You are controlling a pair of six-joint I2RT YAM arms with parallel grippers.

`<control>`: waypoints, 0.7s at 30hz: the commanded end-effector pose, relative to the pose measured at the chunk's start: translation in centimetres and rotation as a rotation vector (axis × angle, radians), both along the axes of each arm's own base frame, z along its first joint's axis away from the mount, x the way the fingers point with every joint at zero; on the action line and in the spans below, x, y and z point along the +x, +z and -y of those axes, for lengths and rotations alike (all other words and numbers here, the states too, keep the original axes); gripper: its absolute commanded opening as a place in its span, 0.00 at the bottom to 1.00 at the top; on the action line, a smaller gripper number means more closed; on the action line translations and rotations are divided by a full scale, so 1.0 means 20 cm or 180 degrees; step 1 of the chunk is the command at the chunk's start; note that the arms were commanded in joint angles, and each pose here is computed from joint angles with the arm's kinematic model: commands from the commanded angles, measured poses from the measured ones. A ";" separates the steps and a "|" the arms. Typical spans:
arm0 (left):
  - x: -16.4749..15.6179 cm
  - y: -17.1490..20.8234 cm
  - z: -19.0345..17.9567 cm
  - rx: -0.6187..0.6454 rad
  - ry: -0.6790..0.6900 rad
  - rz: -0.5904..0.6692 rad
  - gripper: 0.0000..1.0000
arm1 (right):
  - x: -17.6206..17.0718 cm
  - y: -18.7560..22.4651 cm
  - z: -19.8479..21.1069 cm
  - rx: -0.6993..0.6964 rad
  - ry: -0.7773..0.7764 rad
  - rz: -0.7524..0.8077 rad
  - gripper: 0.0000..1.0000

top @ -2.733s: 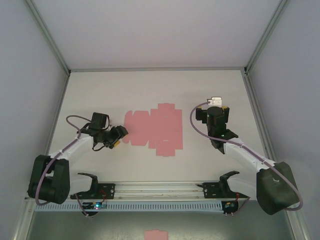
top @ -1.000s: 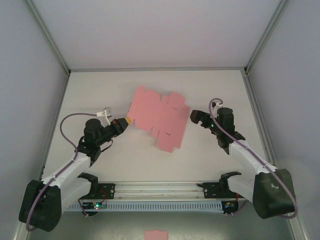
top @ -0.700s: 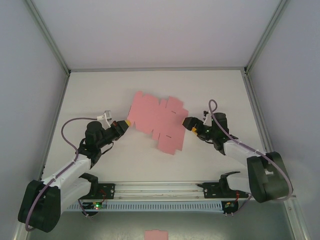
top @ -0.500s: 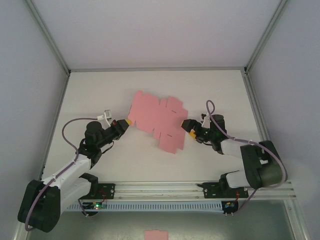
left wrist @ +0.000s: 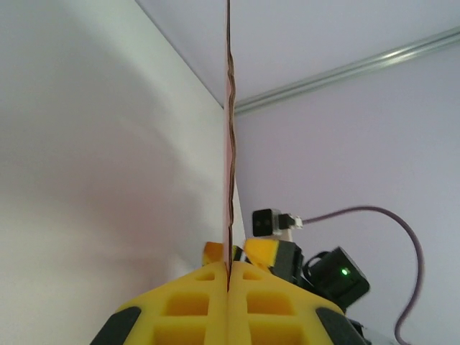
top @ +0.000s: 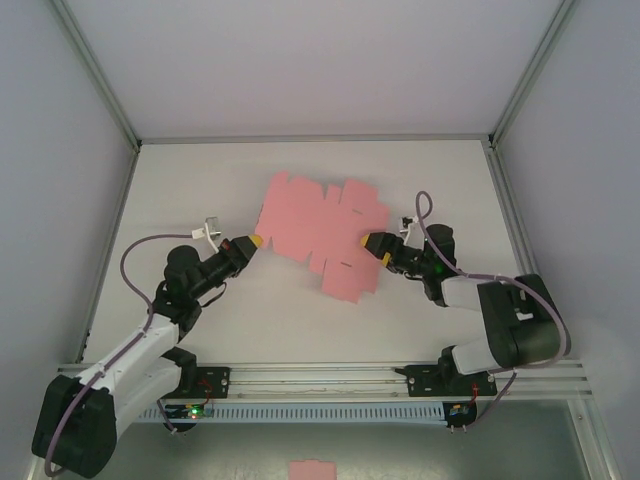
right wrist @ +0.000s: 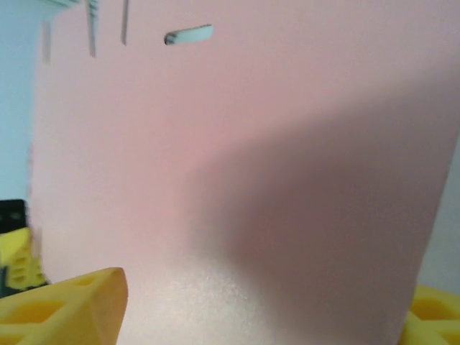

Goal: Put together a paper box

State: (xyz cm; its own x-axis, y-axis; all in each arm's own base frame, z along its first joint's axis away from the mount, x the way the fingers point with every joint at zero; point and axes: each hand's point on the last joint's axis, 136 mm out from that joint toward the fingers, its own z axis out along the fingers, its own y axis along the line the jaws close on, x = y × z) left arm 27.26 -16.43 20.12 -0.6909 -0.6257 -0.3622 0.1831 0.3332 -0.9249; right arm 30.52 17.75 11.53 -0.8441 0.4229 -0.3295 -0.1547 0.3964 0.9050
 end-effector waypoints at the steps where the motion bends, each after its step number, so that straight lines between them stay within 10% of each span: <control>1: -0.01 0.00 -0.01 0.0101 0.0076 0.0031 0.00 | -0.03 0.23 -0.04 0.0085 0.0254 0.0486 0.63; 17: -0.06 -0.09 -0.11 0.0438 0.0346 -0.0029 0.00 | -0.14 0.51 0.01 -0.0202 0.0263 0.1038 0.00; 21: -0.07 -0.07 -0.09 0.0441 0.0231 0.0049 0.00 | -0.07 0.47 0.06 -0.0948 -0.0005 0.1086 0.00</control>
State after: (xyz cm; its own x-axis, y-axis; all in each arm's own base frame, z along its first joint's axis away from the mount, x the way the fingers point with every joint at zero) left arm 26.23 -14.20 18.32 -0.6347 -0.6578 -0.4056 0.1060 0.4457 -0.8889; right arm 27.97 17.65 21.28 -0.7308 0.3209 -0.6025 -0.4384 0.4560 0.7745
